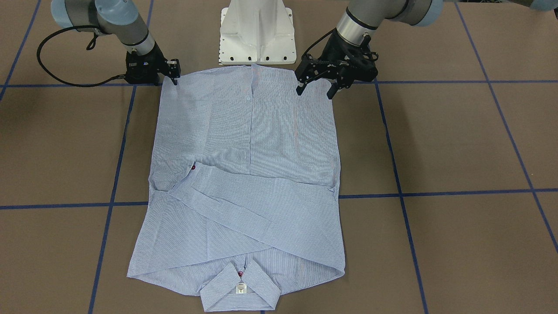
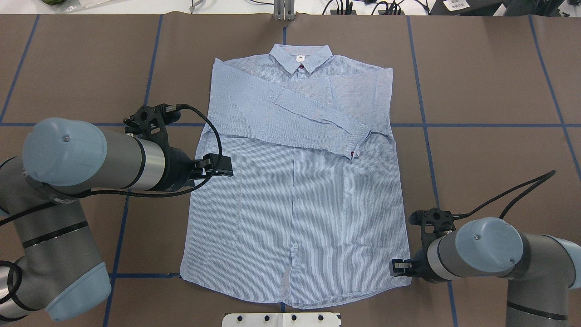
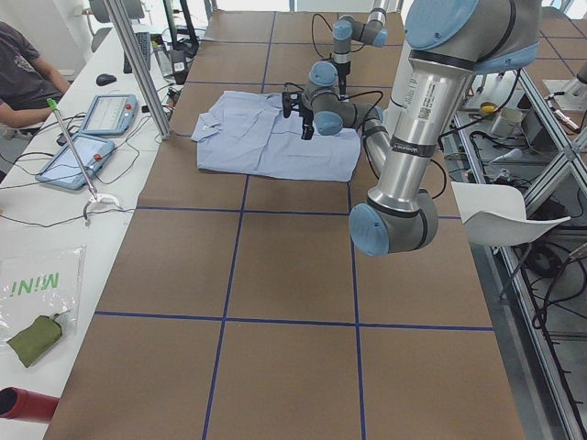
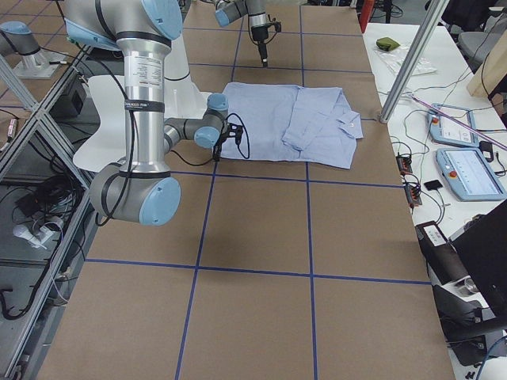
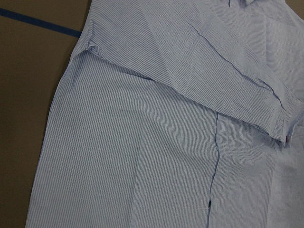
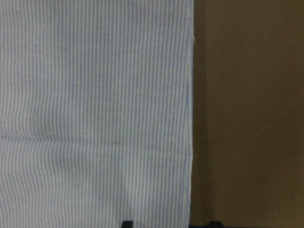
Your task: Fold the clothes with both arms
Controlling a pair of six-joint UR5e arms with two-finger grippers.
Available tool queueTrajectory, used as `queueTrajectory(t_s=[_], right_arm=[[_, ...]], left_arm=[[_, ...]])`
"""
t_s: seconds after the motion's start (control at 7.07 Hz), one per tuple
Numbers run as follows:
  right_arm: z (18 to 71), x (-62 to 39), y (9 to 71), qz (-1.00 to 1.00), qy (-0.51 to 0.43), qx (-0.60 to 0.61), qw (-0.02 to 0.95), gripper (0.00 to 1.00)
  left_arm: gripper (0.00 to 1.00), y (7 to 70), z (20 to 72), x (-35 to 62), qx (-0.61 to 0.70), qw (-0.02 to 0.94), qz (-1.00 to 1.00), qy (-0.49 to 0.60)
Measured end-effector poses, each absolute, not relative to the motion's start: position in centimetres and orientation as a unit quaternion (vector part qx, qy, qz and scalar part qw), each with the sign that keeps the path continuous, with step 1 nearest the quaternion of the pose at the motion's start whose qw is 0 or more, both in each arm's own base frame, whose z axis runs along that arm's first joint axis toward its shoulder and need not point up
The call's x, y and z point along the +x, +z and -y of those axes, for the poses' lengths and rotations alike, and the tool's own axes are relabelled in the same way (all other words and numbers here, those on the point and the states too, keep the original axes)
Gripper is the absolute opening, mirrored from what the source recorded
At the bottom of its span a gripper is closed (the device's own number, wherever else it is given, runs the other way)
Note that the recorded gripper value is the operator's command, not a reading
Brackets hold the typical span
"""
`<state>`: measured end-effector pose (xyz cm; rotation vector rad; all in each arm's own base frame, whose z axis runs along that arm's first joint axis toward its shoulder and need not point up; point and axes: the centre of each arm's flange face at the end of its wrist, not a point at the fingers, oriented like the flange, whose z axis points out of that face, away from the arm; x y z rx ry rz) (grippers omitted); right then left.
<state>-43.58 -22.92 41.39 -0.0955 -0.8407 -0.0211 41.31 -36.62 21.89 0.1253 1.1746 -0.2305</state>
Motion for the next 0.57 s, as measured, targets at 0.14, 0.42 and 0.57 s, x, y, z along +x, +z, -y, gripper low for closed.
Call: queueTrajectory(t_s=[0.14,0.42,0.57], right_arm=[[22.89,-43.55,41.38,0.408,-0.011,-0.048,0.912,0.42],[22.91,-43.51,41.41,0.408,-0.011,-0.049,0.912,0.39],[22.91,-43.49,41.49,0.407,-0.011,-0.049,0.912,0.26]], left_arm=[[1.00,21.97,36.66,41.36,0.059,0.825,-0.552,-0.109],[1.00,22.10,36.69,41.48,0.059,0.826,-0.550,-0.109],[1.00,22.12,36.69,41.50,0.059,0.826,-0.550,-0.108]])
